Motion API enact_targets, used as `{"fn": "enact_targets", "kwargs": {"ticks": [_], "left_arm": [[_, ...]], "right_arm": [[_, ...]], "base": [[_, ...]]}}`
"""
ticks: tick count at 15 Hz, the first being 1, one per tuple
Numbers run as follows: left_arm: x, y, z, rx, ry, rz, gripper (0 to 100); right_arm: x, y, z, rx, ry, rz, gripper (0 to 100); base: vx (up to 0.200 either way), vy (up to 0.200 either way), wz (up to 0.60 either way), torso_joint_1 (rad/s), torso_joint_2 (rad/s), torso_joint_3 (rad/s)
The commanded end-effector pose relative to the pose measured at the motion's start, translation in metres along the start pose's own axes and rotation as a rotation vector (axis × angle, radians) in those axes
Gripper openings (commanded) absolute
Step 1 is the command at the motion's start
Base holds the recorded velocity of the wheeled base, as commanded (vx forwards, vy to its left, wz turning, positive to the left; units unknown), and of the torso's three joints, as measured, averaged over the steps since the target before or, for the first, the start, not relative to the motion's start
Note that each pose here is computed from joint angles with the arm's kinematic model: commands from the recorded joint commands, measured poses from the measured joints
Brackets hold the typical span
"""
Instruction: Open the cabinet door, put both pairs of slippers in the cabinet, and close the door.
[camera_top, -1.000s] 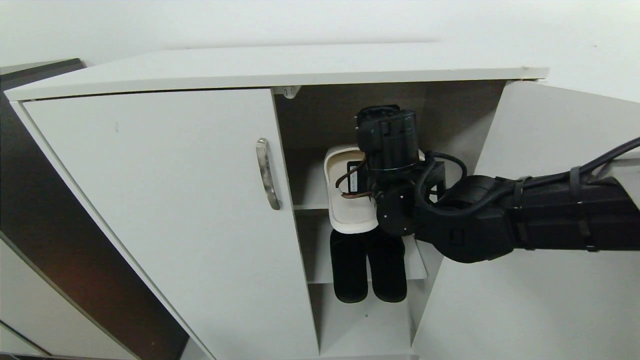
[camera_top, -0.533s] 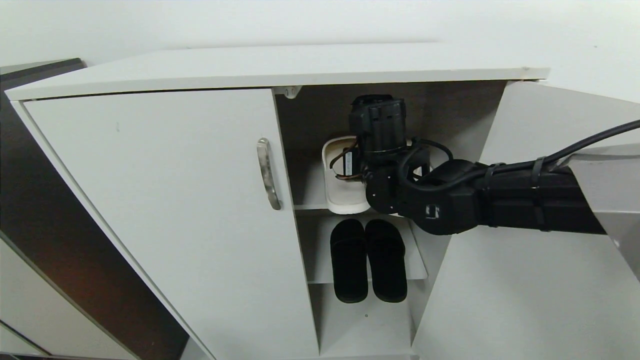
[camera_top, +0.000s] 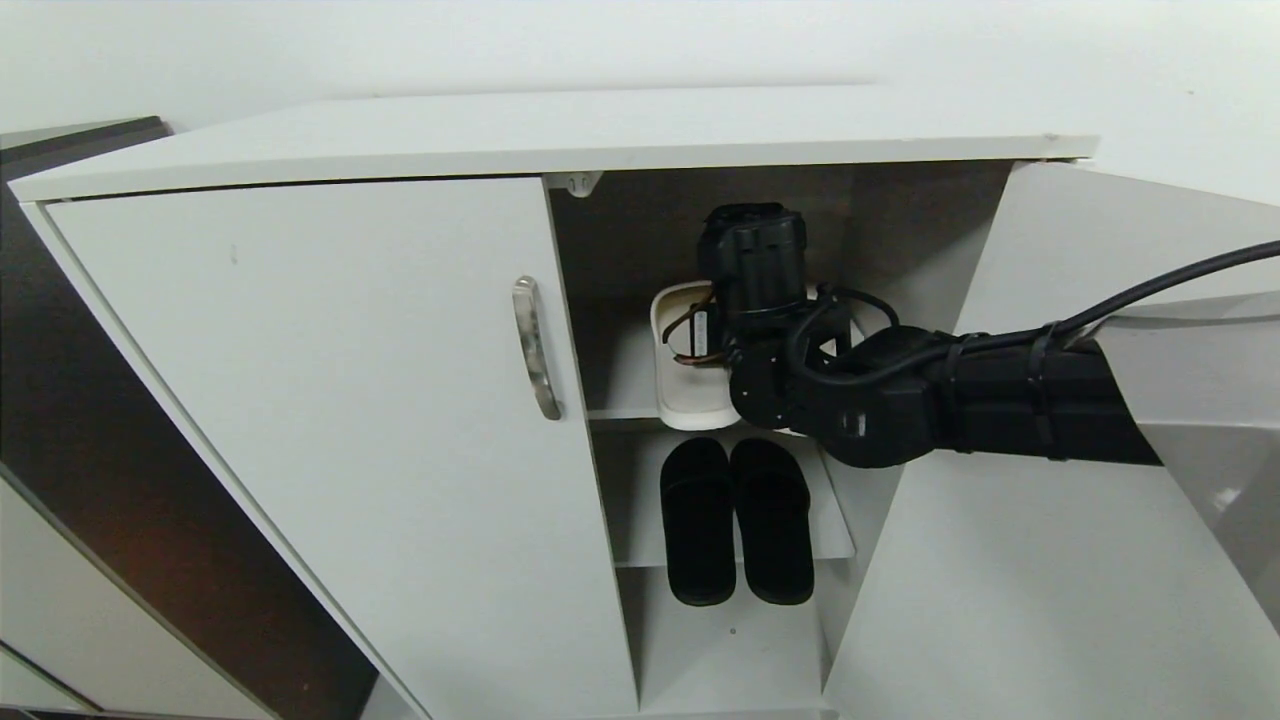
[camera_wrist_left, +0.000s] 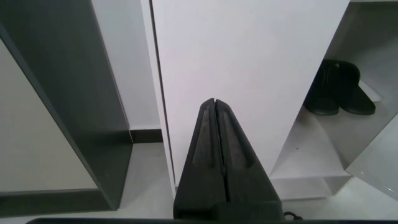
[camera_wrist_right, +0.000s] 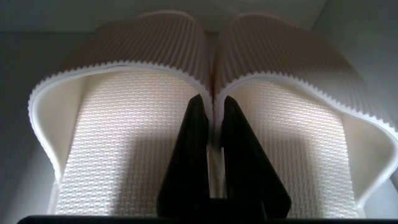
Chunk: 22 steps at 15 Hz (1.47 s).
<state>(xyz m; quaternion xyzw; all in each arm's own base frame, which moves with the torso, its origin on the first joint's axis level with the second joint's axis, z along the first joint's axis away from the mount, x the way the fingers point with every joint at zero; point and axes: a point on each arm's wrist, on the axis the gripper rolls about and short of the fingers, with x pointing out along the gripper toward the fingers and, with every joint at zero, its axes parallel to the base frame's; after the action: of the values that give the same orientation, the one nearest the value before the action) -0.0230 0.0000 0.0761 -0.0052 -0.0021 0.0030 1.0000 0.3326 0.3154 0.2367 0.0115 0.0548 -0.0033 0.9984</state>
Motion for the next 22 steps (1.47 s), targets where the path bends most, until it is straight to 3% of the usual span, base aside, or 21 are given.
{"fn": "enact_targets", "kwargs": {"ticks": [1,15,16,22], "left_arm": [[0.0,0.0,0.0,0.0,0.001,0.0,0],[0.0,0.0,0.0,-0.002,0.001,0.002,0],[0.0,0.0,0.0,-0.002,0.001,0.002,0],[0.0,0.0,0.0,-0.002,0.001,0.008,0]], "right_arm": [[0.004,-0.001,-0.004,-0.004,0.005,-0.008,0],[0.011,-0.001,-0.012,-0.015,0.02,-0.019,0],[0.011,-0.002,-0.012,-0.015,0.02,-0.02,100],[-0.001,-0.007,-0.009,-0.026,0.029,-0.014,100]], "base": [[0.0,0.0,0.0,0.0,0.0,0.0],[0.0,0.0,0.0,0.0,0.0,0.0],[0.0,0.0,0.0,0.0,0.0,0.0],[0.0,0.0,0.0,0.0,0.0,0.0]]}}
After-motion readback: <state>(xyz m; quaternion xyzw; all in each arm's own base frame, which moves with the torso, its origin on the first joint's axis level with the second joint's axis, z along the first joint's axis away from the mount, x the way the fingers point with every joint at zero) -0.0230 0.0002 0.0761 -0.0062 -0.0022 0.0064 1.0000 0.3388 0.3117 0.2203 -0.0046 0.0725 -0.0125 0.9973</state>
